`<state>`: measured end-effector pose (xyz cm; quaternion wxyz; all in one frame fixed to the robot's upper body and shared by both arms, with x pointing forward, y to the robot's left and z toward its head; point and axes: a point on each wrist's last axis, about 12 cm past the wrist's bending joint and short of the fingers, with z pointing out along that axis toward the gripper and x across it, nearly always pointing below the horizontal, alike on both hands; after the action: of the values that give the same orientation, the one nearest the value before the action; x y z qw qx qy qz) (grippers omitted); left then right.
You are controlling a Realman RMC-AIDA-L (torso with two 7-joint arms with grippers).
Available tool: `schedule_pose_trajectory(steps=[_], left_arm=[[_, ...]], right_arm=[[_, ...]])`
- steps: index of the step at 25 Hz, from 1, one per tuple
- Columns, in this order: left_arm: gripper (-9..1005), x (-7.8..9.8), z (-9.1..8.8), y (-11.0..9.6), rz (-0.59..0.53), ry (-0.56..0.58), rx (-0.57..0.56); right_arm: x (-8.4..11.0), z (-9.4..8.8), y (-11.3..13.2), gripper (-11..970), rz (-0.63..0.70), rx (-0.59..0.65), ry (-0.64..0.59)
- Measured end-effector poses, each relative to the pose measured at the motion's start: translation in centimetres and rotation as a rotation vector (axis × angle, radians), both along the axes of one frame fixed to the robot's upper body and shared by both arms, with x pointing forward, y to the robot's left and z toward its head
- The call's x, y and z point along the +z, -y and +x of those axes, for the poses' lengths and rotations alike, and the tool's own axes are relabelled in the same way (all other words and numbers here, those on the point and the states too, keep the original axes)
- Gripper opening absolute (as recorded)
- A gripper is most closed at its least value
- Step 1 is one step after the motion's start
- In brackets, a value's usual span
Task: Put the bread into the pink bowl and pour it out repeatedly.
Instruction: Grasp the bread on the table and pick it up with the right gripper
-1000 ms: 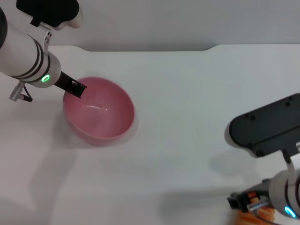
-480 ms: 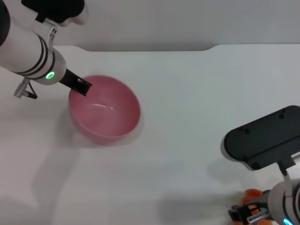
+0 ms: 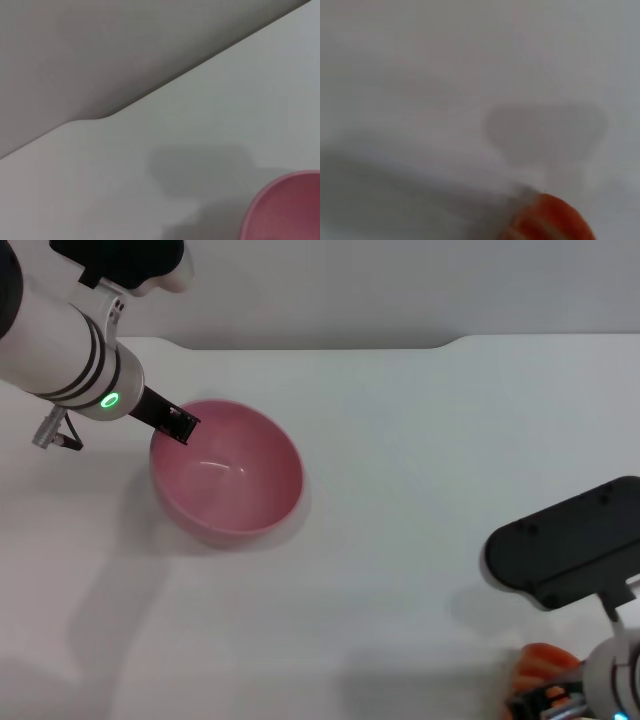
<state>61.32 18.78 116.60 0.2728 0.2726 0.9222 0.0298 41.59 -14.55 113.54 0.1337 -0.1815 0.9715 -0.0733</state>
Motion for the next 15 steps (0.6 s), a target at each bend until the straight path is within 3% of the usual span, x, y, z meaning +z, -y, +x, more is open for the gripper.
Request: schedule_pose_trajectory(steps=[15], left_arm=[[47, -0.2, 0.0, 0.0, 0.008, -0.003, -0.010]], right_arm=[[-1.1, 0.6, -0.1, 753, 0.001, -0.005, 0.011]])
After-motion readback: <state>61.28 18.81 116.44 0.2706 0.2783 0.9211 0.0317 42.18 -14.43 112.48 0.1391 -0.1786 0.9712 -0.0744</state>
